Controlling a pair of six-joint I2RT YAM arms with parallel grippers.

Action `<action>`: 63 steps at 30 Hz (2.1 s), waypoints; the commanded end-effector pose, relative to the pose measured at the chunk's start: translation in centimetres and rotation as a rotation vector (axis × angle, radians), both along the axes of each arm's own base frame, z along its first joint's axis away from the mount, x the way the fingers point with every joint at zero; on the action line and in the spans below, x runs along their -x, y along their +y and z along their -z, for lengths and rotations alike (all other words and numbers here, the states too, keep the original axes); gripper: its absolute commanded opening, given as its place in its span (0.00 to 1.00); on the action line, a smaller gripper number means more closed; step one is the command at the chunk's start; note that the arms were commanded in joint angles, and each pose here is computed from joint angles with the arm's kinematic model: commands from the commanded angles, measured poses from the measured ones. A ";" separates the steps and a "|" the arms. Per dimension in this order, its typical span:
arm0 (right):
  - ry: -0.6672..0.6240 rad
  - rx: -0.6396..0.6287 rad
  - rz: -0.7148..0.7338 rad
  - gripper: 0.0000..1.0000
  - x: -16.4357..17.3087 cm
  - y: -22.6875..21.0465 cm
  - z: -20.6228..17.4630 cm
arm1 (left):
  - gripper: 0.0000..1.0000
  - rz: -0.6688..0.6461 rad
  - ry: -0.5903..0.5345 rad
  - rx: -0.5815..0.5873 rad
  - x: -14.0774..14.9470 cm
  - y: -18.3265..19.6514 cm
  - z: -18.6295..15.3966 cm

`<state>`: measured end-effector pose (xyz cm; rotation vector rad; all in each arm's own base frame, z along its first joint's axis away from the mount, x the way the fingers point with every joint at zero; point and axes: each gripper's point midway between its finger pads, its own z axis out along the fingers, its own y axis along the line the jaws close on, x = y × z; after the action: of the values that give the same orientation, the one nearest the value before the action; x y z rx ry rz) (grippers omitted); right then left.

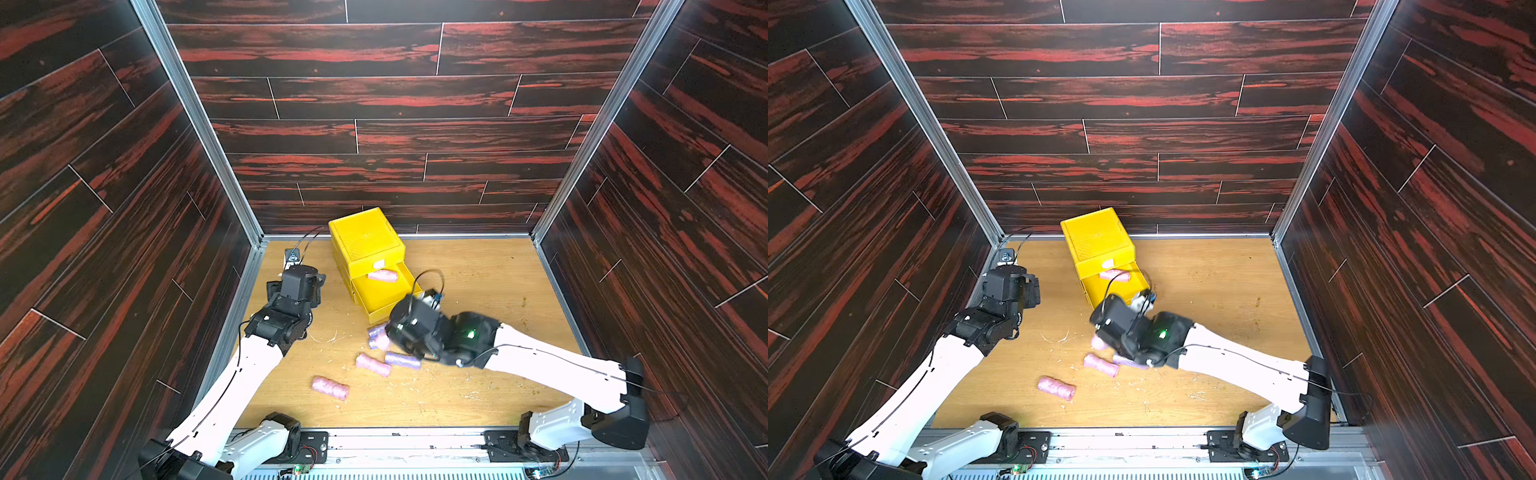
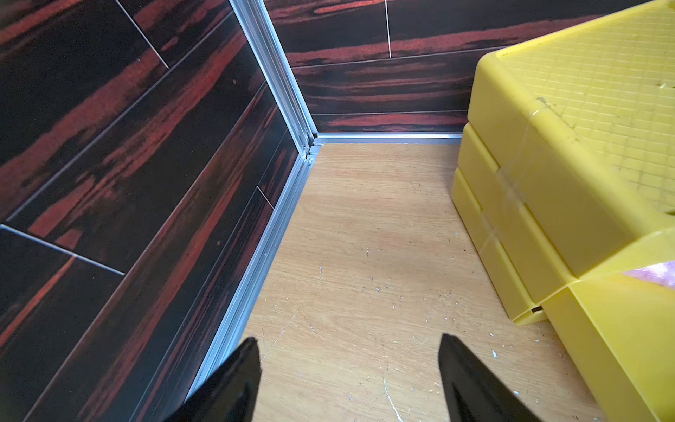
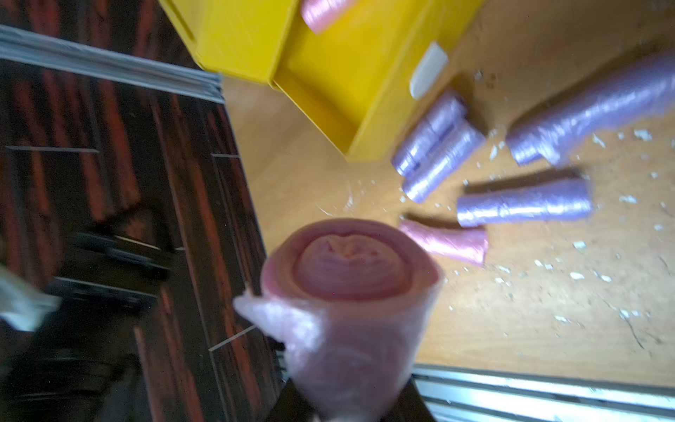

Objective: Sort the rolls of trash bags by color and place them into the drawer
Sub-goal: Pick up the roll of trash bags from the center of the board, then place the roll of trash bags in the drawer.

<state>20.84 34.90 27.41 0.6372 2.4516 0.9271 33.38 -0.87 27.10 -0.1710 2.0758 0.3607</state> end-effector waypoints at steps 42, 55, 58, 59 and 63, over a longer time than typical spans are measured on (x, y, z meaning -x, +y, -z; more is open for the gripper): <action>0.266 -0.084 0.150 0.35 -19.5 5.8 15.1 | 0.80 -0.007 0.007 -0.010 0.5 0.4 0.0; 0.242 -0.104 0.147 0.44 -20.5 6.0 14.6 | 0.80 -0.005 0.008 -0.011 0.5 0.4 -0.1; 0.225 -0.109 0.146 0.44 -20.6 6.0 13.8 | 0.80 -0.004 0.006 -0.010 0.5 0.4 -0.1; 0.221 -0.112 0.145 0.44 -20.6 5.9 13.5 | 0.80 -0.005 0.005 -0.010 0.5 0.4 -0.1; 0.203 -0.119 0.139 0.45 -20.6 5.9 12.4 | 0.80 -0.005 0.005 -0.012 0.5 0.4 -0.2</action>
<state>40.78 40.72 12.67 1.0037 2.5415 0.9585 33.33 -0.78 27.07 -0.1712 2.0774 0.3677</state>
